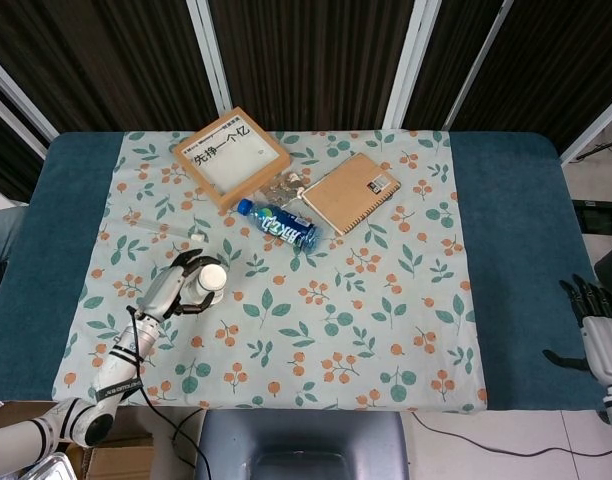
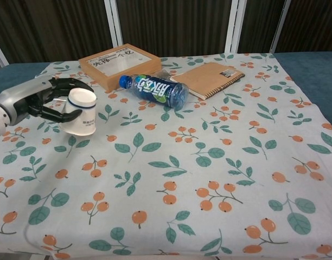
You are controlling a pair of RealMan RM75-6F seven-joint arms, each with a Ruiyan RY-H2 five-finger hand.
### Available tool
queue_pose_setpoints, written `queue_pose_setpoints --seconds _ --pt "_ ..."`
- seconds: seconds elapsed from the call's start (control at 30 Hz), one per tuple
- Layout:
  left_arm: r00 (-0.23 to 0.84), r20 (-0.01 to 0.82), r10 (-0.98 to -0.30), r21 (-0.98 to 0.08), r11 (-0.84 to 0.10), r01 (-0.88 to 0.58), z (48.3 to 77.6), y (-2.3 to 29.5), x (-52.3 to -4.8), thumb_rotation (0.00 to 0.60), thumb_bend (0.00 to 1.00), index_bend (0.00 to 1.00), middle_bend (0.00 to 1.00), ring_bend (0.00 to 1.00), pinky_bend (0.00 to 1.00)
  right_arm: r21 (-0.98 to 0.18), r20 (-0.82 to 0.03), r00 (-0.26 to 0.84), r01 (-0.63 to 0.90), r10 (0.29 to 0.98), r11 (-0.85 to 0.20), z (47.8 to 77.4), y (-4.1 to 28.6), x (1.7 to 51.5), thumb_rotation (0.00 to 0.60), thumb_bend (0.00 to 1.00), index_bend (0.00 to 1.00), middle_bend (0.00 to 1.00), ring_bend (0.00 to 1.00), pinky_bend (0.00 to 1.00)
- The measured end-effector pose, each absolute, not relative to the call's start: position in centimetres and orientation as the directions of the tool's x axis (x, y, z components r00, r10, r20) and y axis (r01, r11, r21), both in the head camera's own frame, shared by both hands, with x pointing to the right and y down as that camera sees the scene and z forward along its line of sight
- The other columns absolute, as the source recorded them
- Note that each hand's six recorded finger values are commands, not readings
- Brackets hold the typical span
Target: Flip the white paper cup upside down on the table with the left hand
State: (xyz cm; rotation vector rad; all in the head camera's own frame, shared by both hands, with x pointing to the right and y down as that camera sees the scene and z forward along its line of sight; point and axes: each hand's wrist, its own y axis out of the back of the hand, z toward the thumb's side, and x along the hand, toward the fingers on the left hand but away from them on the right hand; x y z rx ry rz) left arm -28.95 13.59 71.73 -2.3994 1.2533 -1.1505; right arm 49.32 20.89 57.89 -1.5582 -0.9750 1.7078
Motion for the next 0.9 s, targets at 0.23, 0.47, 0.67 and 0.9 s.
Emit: queue_pose_setpoints --seconds 0.23,0.47,0.67,0.9 --pt "0.344 0.551 -0.76 -0.46 -0.621 -0.635 73.8 15.3 -29.7 0.6 0.46 0.24 0.25 0.01 0.03 -0.841 -0.537 -0.125 0.009 0.834 -0.54 58.2 20.8 49.3 0.6 0.07 0.0 0.0 0.0 0.0" --pt "0.353 0.55 -0.757 -0.454 -0.626 -0.634 73.7 15.6 -30.2 0.6 0.46 0.0 0.0 0.0 0.02 -0.844 -0.532 -0.127 0.01 0.837 -0.536 58.2 20.7 49.4 0.6 0.07 0.0 0.0 0.0 0.0" --pt "0.371 0.502 -0.781 -0.467 -0.606 -0.644 71.8 15.3 -30.1 0.6 0.45 0.0 0.0 0.0 0.01 -0.851 -0.523 -0.126 0.014 0.843 -0.526 58.0 20.6 49.4 0.6 0.07 0.0 0.0 0.0 0.0" --pt "0.394 0.36 -0.846 -0.624 -0.532 -0.572 66.2 14.5 -30.7 0.6 0.32 0.0 0.0 0.0 0.0 -0.874 -0.484 -0.109 0.014 0.868 -0.485 57.2 20.2 49.2 0.6 0.07 0.0 0.0 0.0 0.0"
